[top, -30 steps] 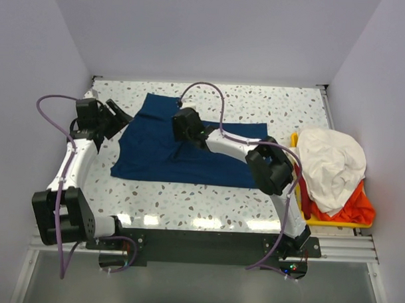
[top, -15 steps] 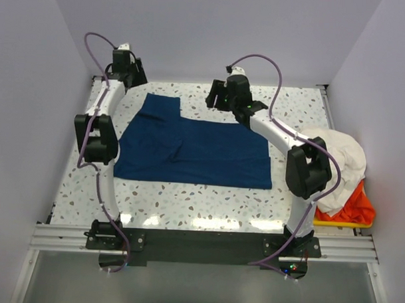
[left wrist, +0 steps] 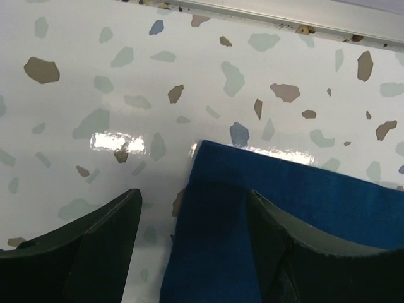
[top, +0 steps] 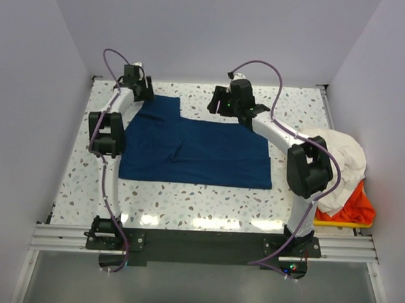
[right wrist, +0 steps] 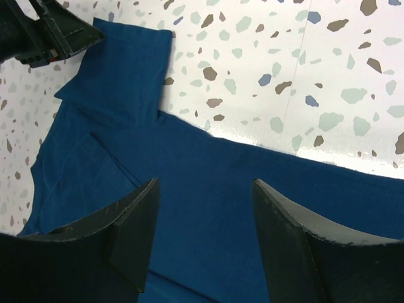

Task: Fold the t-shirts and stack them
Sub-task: Fold the tshirt

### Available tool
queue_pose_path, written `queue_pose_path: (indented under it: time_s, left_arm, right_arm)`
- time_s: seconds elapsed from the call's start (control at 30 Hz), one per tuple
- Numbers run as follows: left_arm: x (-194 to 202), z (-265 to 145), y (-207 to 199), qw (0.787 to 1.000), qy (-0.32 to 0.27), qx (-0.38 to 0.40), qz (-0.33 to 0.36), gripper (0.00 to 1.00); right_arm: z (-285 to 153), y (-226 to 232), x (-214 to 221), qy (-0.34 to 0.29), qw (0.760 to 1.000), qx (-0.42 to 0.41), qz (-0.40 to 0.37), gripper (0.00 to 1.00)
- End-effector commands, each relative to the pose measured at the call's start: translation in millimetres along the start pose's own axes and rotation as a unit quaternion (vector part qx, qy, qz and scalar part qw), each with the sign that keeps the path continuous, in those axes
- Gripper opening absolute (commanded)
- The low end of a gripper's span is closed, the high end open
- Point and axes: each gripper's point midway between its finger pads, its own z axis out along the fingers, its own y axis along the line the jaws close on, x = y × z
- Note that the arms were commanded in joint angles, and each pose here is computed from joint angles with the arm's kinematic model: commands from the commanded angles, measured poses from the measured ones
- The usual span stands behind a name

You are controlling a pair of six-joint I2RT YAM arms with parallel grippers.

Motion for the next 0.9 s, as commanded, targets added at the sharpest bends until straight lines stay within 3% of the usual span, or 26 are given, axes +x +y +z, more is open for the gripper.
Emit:
queue_pose_path:
  time_s: [0.0, 0.27, 0.37, 0.57, 0.77, 0.87]
  left_arm:
    - [-19.3, 5.3, -23.7, 0.999, -0.035, 0.033, 0.009, 0.71]
    - [-6.6, 21.6, -42.9, 0.998, -0.025, 0.047, 0.019, 0.59]
    - [-8.8, 20.5, -42.0, 0.998, -0.032, 0.044, 0.016, 0.51]
    - [-14.9, 17.6, -49.8, 0.997, -0.050, 0.065, 0.009, 0.19]
    - [-37.3, 6.9, -60.9, 0.992, -0.087, 0.090, 0.006, 0.01]
    - [-52.4, -5.6, -66.6, 0.988, -0.113, 0.103, 0.004, 0.00]
  right_arm:
    - [-1.9, -0.6, -4.7, -0.007, 1.000, -0.011, 0.008, 0.63]
    - [1.8, -12.6, 4.8, 0.006, 1.000, -0.005, 0.012, 0.63]
    - [1.6, -15.5, 5.8, 0.009, 1.000, -0.005, 0.013, 0.63]
    - [-5.2, -34.0, 3.5, 0.014, 0.999, 0.025, 0.015, 0.63]
    - [-11.6, -63.6, -0.5, 0.016, 0.998, 0.063, 0.021, 0.63]
    - [-14.9, -83.5, 1.4, 0.023, 0.995, 0.094, 0.028, 0.63]
